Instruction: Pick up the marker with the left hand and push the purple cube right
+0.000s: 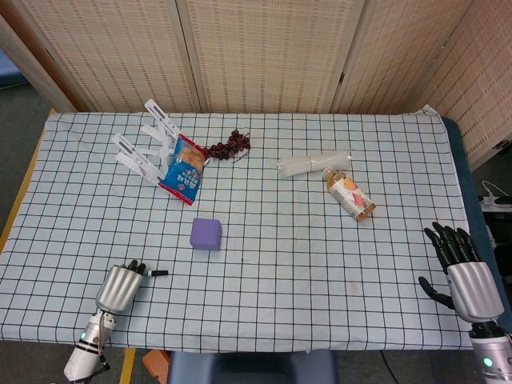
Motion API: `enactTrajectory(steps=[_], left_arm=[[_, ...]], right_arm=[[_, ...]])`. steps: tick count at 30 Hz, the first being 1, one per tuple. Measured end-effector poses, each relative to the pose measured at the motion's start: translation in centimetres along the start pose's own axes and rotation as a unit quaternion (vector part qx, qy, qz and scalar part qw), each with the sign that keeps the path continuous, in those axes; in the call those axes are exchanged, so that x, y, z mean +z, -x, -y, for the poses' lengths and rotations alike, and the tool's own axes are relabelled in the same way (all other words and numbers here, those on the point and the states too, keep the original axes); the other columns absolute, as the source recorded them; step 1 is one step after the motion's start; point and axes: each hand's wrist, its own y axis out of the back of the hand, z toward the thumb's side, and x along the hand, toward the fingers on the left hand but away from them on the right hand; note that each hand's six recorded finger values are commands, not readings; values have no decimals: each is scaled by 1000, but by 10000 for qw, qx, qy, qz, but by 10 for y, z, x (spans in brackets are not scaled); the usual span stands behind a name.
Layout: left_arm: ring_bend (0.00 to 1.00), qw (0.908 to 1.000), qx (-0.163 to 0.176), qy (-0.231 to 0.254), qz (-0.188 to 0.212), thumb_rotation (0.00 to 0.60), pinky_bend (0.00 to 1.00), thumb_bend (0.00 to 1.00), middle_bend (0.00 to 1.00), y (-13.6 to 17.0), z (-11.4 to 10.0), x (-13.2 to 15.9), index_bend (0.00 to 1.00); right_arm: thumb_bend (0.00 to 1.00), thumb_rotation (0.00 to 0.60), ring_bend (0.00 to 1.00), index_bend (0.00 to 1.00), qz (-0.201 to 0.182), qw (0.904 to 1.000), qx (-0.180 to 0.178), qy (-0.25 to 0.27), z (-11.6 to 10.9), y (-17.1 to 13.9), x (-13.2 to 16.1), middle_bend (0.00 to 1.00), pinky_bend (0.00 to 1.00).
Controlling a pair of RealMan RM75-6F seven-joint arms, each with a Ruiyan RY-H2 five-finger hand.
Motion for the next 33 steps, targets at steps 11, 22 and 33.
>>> enactTrajectory(steps=[11,22,33], left_arm=[[795,9989,437,45,143,600,1000,587,804,-1,-6,-11,803],[800,9960,778,429,112,600,1000,615,822,-24,-2,-59,813],[800,9904,779,1138,47,600,1000,620,823,-90,-9,-86,814]], right_arm=[[173,600,0,0,30,10000,47,-48,2,0,0,0,0],[173,600,0,0,143,9997,71,-181,10,4,0,0,0],[173,600,0,0,365,9991,110,-171,12,14,-8,0,0]])
